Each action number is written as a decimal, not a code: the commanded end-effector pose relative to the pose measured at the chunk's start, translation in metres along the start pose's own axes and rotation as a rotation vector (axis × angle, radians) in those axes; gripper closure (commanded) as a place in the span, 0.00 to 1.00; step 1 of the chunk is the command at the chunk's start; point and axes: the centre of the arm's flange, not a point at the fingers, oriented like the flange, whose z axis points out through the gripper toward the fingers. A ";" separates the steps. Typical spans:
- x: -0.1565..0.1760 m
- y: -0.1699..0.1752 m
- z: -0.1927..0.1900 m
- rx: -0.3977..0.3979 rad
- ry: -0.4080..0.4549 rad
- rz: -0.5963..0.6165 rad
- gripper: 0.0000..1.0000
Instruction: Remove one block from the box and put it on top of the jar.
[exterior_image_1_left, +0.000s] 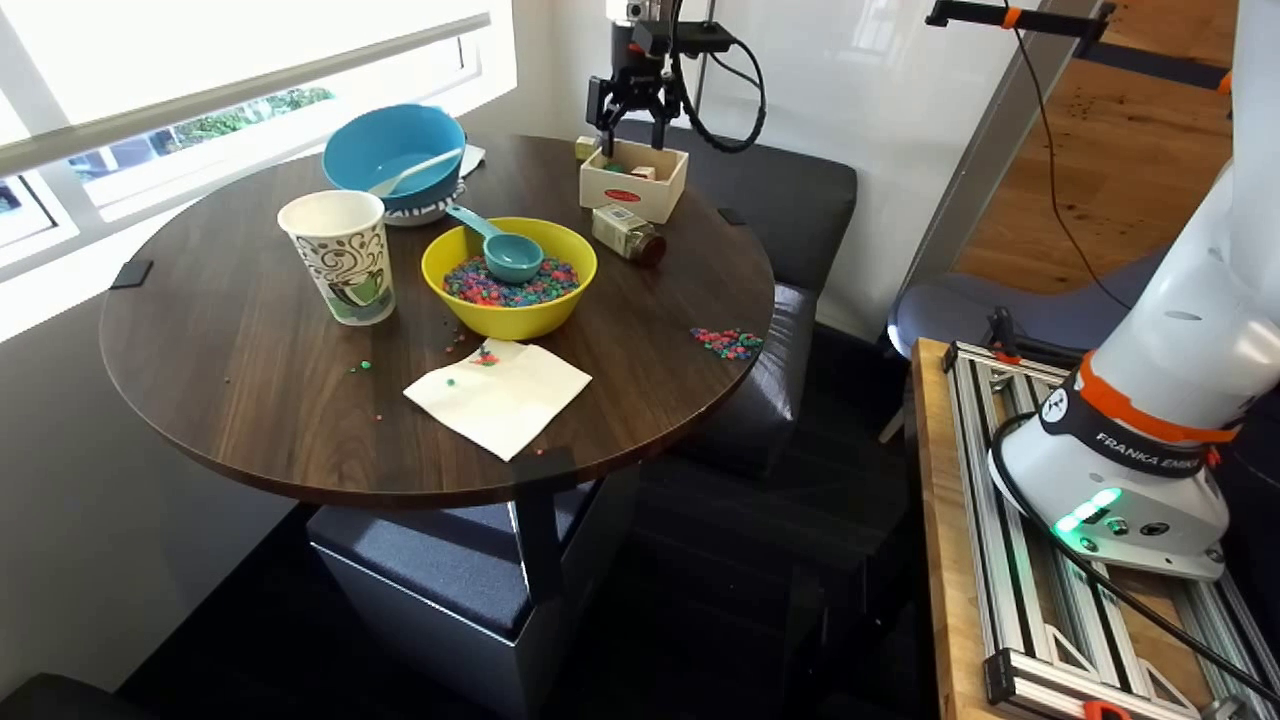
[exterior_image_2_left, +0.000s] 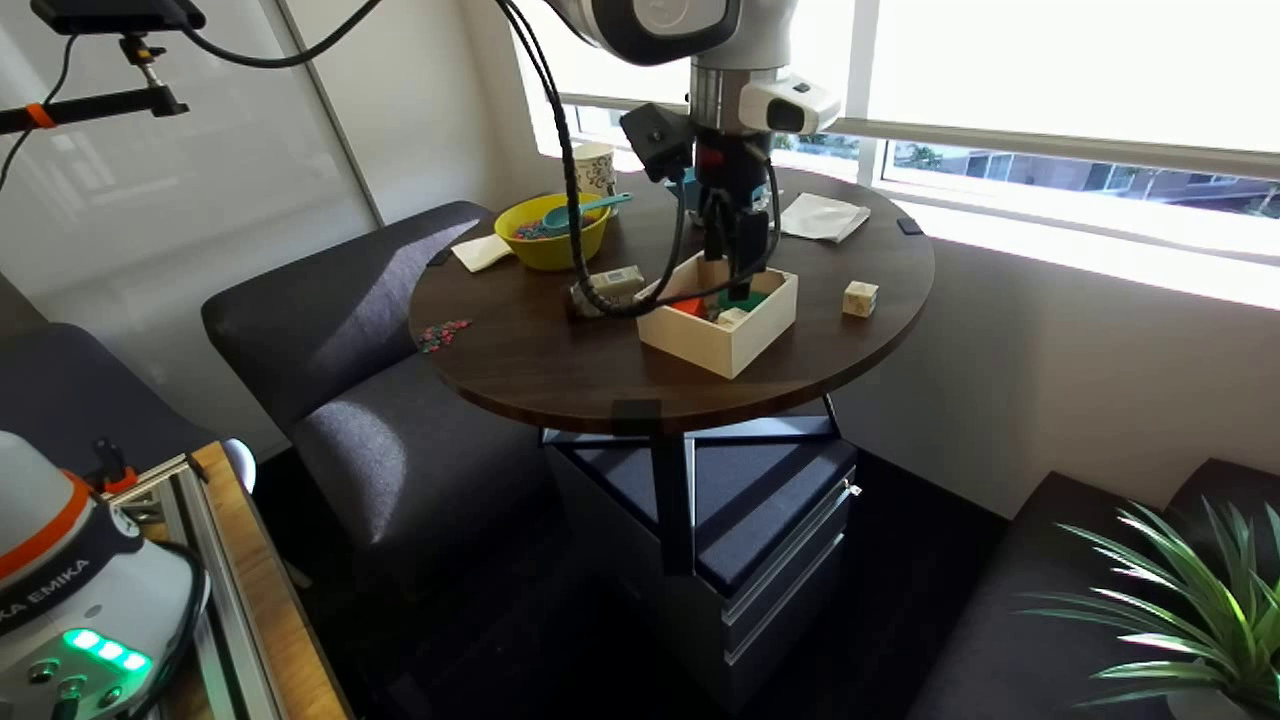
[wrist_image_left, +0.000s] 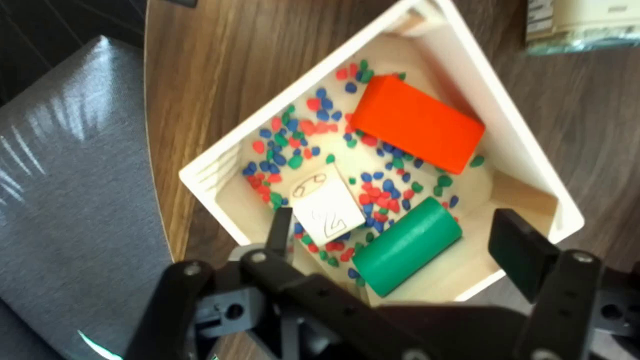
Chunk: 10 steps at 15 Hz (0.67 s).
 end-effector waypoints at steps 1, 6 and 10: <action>0.016 0.001 0.026 0.002 0.030 0.077 0.00; 0.015 0.009 0.036 -0.048 -0.058 0.114 0.00; 0.012 0.008 0.045 -0.063 -0.139 0.126 0.26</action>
